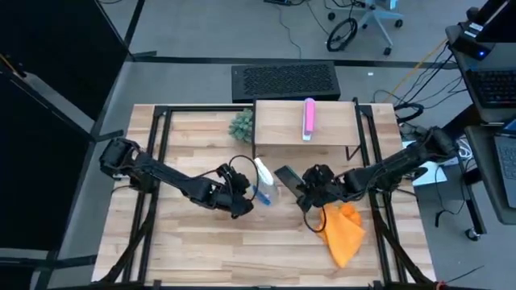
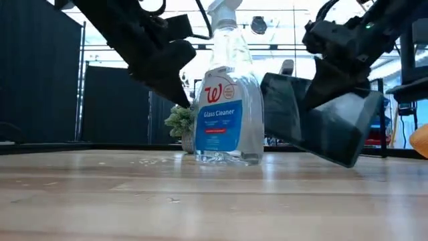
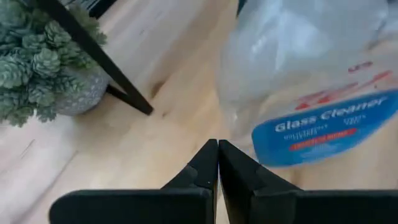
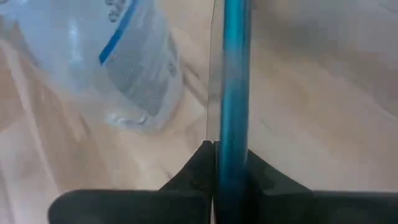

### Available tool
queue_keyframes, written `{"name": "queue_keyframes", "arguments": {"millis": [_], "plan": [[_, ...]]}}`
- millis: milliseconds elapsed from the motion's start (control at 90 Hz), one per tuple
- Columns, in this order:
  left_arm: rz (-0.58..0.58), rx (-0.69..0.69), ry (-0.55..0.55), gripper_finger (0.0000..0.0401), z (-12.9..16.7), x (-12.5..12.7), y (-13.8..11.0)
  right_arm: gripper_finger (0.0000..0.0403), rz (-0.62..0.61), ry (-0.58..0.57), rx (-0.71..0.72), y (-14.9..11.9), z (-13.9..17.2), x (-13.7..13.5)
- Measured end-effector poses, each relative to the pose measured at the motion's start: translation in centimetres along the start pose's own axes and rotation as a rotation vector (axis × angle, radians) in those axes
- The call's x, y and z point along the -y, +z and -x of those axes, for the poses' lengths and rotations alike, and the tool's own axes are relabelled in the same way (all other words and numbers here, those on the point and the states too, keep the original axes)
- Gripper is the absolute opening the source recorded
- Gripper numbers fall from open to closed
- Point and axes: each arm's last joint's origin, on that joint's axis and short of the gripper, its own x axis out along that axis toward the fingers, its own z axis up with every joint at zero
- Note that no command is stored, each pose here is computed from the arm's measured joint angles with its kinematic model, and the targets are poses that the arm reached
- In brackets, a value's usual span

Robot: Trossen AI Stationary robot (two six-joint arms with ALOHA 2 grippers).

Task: Apply microfiber cloth
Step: Spray the tablet with the bottle cleaner

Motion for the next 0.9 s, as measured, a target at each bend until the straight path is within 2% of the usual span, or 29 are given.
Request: {"name": "queue_keyframes", "arguments": {"millis": [111, 356, 700, 900], "plan": [[0.012, 0.003, -0.021, 0.0000, -0.6, 0.5, -0.2, 0.0009, 0.007, 0.028, -0.053, -0.9, -0.1, -0.5], [0.036, 0.000, -0.145, 0.0000, -2.0, 2.8, -1.1, 0.0009, -0.036, 0.106, -0.054, -2.5, 0.9, -2.1], [0.018, 0.006, -0.154, 0.0000, -1.4, 3.2, -1.3, 0.0009, -0.082, 0.187, -0.079, -4.8, 2.5, -3.7], [-0.040, -0.006, -0.162, 0.0000, -0.2, 3.2, -1.5, 0.0009, -0.044, 0.193, -0.093, -5.4, 3.2, -3.7]]}}
